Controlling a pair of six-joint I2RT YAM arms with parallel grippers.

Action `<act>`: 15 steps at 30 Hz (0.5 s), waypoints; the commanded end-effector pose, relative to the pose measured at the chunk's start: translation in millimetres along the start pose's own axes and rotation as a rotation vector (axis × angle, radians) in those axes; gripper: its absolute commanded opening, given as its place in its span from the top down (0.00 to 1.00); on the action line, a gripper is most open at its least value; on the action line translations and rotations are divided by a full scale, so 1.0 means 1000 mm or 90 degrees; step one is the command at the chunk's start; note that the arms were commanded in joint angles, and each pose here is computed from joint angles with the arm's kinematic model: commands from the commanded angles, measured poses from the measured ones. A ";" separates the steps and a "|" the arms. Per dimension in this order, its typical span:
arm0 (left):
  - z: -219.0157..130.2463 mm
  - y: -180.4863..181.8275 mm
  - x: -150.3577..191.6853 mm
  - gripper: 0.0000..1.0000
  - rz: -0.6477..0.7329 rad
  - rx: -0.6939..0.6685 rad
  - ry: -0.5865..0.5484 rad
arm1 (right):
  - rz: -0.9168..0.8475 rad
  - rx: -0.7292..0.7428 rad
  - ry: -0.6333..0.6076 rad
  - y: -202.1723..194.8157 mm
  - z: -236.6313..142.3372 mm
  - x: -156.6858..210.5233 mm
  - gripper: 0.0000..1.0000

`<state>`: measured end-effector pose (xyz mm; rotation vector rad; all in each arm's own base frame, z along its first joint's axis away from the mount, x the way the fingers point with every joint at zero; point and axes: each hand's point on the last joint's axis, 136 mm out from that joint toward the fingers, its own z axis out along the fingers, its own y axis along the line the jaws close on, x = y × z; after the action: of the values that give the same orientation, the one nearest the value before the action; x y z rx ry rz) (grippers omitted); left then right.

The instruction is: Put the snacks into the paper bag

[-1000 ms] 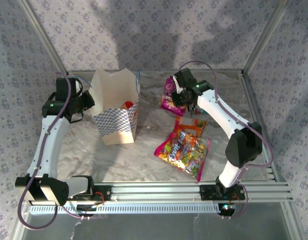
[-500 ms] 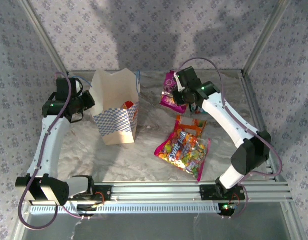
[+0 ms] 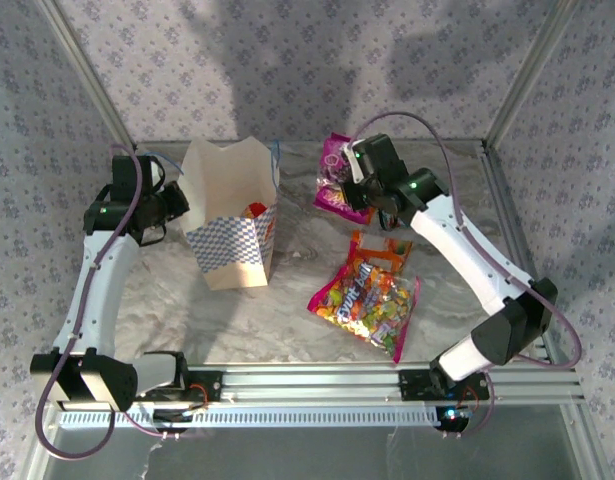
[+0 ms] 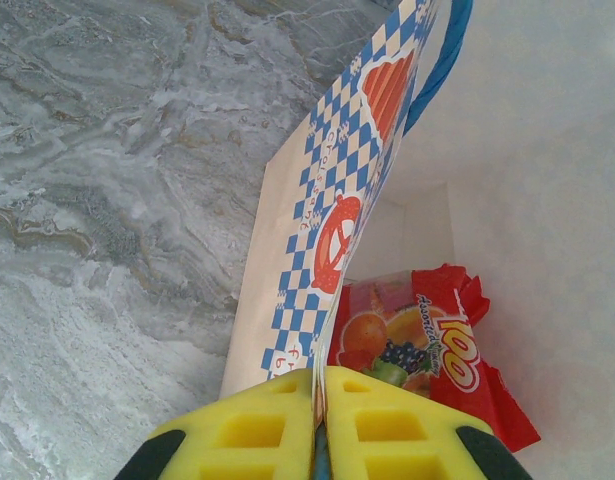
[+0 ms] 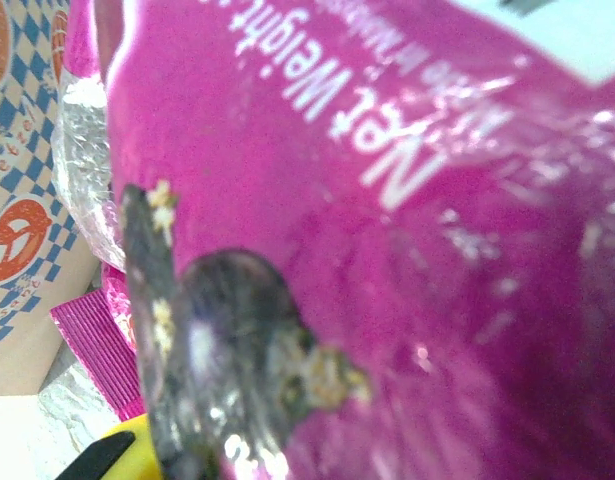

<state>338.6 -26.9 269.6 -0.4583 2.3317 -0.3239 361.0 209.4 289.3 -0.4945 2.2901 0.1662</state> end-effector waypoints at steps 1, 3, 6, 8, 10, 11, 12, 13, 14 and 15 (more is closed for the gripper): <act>-0.011 -0.004 -0.005 0.90 0.008 0.012 -0.008 | -0.006 0.010 -0.142 -0.003 -0.045 -0.053 0.85; -0.010 -0.005 -0.005 0.90 0.007 0.015 -0.006 | -0.015 0.010 -0.157 -0.002 -0.050 -0.057 0.85; -0.010 -0.006 -0.004 0.90 0.006 0.019 -0.005 | -0.023 0.009 -0.172 0.000 -0.056 -0.062 0.85; -0.010 -0.006 -0.004 0.91 0.009 0.019 -0.005 | -0.023 0.010 -0.183 -0.001 -0.060 -0.067 0.85; -0.011 -0.006 -0.005 0.90 0.011 0.020 -0.007 | -0.028 0.008 -0.190 0.001 -0.063 -0.070 0.85; -0.011 -0.007 -0.005 0.91 0.012 0.020 -0.006 | -0.030 0.006 -0.194 0.002 -0.065 -0.072 0.85; -0.011 -0.006 -0.005 0.91 0.012 0.020 -0.007 | -0.030 0.005 -0.197 0.002 -0.066 -0.074 0.85; -0.012 -0.006 -0.005 0.91 0.013 0.020 -0.007 | -0.031 0.005 -0.201 0.003 -0.068 -0.075 0.85; -0.011 -0.007 -0.005 0.91 0.013 0.020 -0.007 | -0.031 0.003 -0.207 0.003 -0.071 -0.077 0.85; -0.012 -0.007 -0.006 0.91 0.013 0.020 -0.008 | -0.033 0.002 -0.211 0.004 -0.073 -0.079 0.85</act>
<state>338.3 -29.6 269.9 -0.4428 2.3354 -0.3389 359.1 216.3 327.8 -0.5426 2.1540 0.1643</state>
